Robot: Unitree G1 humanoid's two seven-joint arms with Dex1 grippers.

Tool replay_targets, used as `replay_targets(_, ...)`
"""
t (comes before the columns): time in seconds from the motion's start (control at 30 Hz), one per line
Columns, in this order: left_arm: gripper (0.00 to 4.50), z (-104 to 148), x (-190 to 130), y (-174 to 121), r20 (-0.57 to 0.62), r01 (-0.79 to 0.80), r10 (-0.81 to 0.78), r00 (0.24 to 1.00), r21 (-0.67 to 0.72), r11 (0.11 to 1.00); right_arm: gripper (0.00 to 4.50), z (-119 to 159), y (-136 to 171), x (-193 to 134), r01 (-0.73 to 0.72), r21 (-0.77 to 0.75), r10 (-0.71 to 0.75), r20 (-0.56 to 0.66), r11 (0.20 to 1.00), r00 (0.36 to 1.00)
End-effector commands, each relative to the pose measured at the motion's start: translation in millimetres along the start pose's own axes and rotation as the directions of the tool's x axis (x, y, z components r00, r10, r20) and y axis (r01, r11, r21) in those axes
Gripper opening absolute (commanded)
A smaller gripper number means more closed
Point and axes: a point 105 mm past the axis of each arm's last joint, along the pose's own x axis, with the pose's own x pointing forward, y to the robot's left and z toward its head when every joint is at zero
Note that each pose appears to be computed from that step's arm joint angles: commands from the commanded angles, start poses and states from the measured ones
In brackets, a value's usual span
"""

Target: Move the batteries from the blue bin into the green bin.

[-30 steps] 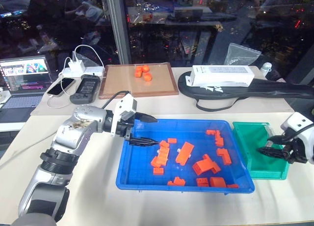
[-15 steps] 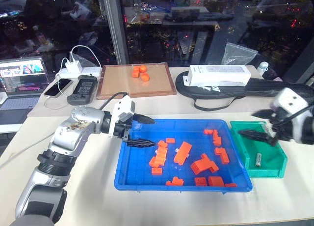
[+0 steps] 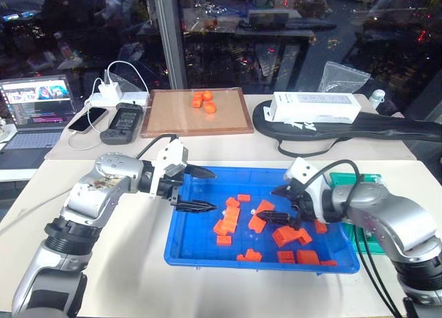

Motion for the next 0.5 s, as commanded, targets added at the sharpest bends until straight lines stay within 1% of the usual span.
replay_targets(0.03,4.50,9,-6,1,0.011,-0.020,0.019,1.000,0.041,0.999,4.47,18,8,-2,-0.003,-0.121,0.009,0.051,0.993,0.999)
replay_targets(0.1,4.50,9,-6,2,0.012,-0.022,0.022,1.000,0.040,0.999,4.47,31,13,-6,-0.029,-0.242,0.051,0.084,0.970,0.995)
replay_targets(0.13,4.50,9,-6,2,0.012,-0.022,0.022,1.000,0.040,0.999,4.47,33,18,-9,-0.063,-0.308,0.091,0.076,0.949,0.993)
replay_targets(0.2,4.50,9,-4,3,0.013,-0.020,0.020,1.000,0.039,0.999,4.47,32,21,-14,-0.127,-0.439,0.149,0.016,0.890,0.989)
replay_targets(0.23,4.50,9,-4,3,0.015,-0.018,0.017,1.000,0.038,0.999,4.47,31,18,-15,-0.147,-0.486,0.160,-0.016,0.861,0.987)
replay_targets(0.3,4.50,9,-2,3,0.018,-0.013,0.012,1.000,0.039,0.999,4.47,31,7,-17,-0.183,-0.542,0.177,-0.064,0.820,0.982)
replay_targets(0.37,4.50,9,-1,4,0.017,-0.015,0.014,1.000,0.043,0.999,4.47,29,-3,-15,-0.257,-0.595,0.214,-0.143,0.761,0.966)
replay_targets(0.43,4.50,9,-4,5,0.015,-0.028,0.027,1.000,0.044,0.999,4.47,28,-9,-11,-0.354,-0.646,0.269,-0.231,0.677,0.935)
replay_targets(0.5,4.50,8,-7,4,0.011,-0.038,0.037,0.999,0.044,0.998,4.47,30,-11,-3,-0.416,-0.666,0.322,-0.268,0.620,0.908)
